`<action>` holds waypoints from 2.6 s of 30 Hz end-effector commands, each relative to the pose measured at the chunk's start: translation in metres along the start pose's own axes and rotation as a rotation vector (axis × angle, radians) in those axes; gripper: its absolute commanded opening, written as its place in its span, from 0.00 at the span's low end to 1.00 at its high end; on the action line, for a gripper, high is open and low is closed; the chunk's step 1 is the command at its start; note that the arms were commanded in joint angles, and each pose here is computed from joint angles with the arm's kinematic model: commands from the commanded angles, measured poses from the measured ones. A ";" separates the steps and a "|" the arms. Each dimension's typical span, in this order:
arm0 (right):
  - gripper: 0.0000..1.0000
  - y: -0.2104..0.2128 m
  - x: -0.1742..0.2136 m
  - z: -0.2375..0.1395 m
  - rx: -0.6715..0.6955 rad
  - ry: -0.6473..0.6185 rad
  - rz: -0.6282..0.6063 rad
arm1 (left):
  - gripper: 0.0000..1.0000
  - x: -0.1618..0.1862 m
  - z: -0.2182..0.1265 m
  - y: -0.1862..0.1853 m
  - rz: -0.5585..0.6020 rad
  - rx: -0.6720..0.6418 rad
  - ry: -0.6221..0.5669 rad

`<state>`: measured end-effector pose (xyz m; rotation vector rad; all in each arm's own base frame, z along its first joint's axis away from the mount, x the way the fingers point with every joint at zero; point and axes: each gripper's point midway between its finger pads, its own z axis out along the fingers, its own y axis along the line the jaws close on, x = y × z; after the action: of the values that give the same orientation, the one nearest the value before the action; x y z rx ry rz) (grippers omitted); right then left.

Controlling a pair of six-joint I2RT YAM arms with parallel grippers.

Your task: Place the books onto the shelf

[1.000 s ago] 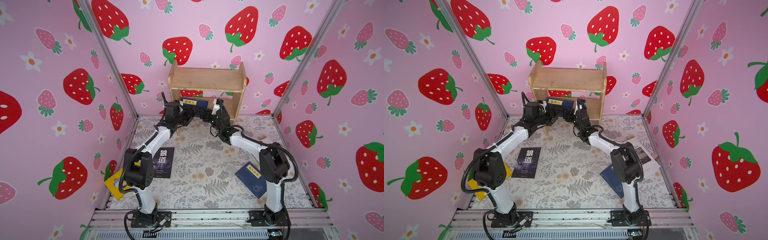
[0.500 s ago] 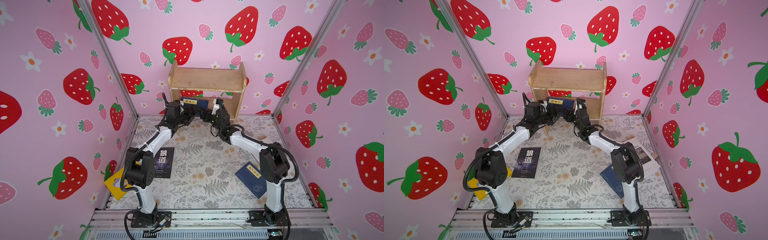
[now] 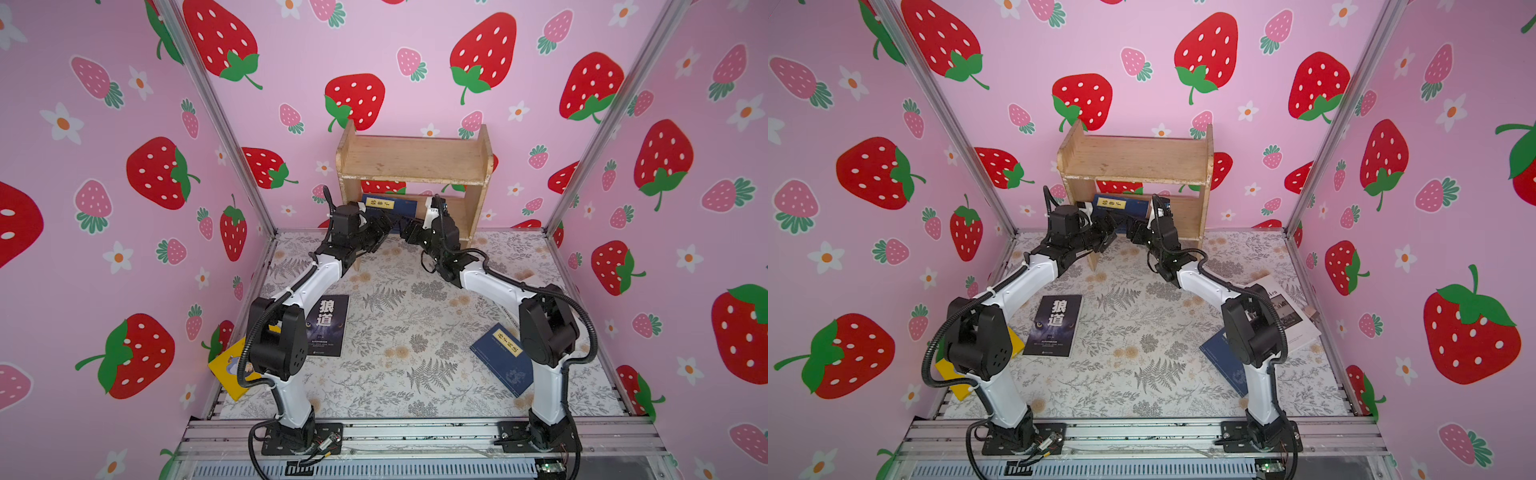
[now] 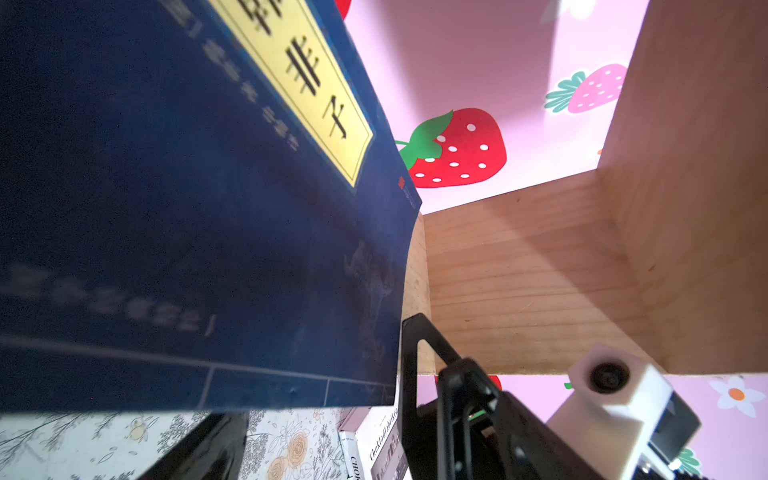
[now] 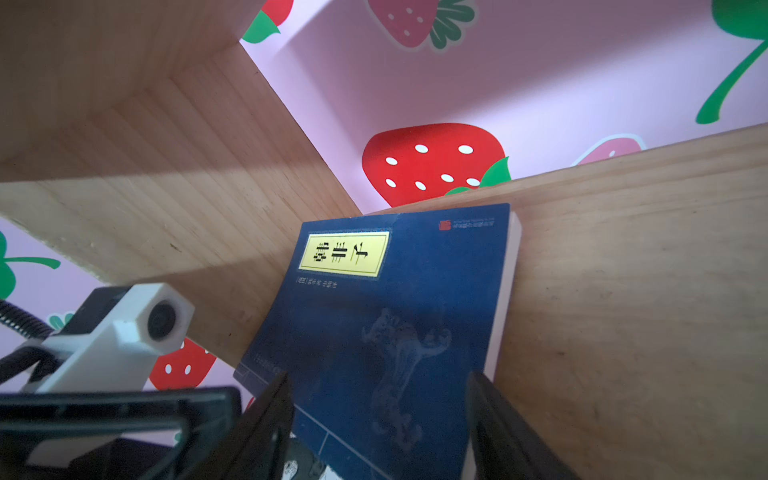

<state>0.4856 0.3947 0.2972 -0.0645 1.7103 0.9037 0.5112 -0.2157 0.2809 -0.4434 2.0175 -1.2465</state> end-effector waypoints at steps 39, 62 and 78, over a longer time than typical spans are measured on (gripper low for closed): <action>0.65 -0.012 -0.015 0.005 0.151 0.008 0.111 | 0.99 -0.036 -0.185 0.059 0.099 -0.186 -0.270; 0.69 0.000 0.004 0.023 0.075 0.089 0.187 | 0.99 -0.026 -0.182 0.067 0.053 -0.156 -0.250; 0.69 0.005 -0.010 0.022 0.065 0.029 0.131 | 0.99 -0.024 -0.176 0.077 0.049 -0.169 -0.228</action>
<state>0.5031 0.4065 0.2863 0.0916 1.8484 0.9562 0.4054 -0.0531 0.2714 -0.6109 1.9389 -0.9459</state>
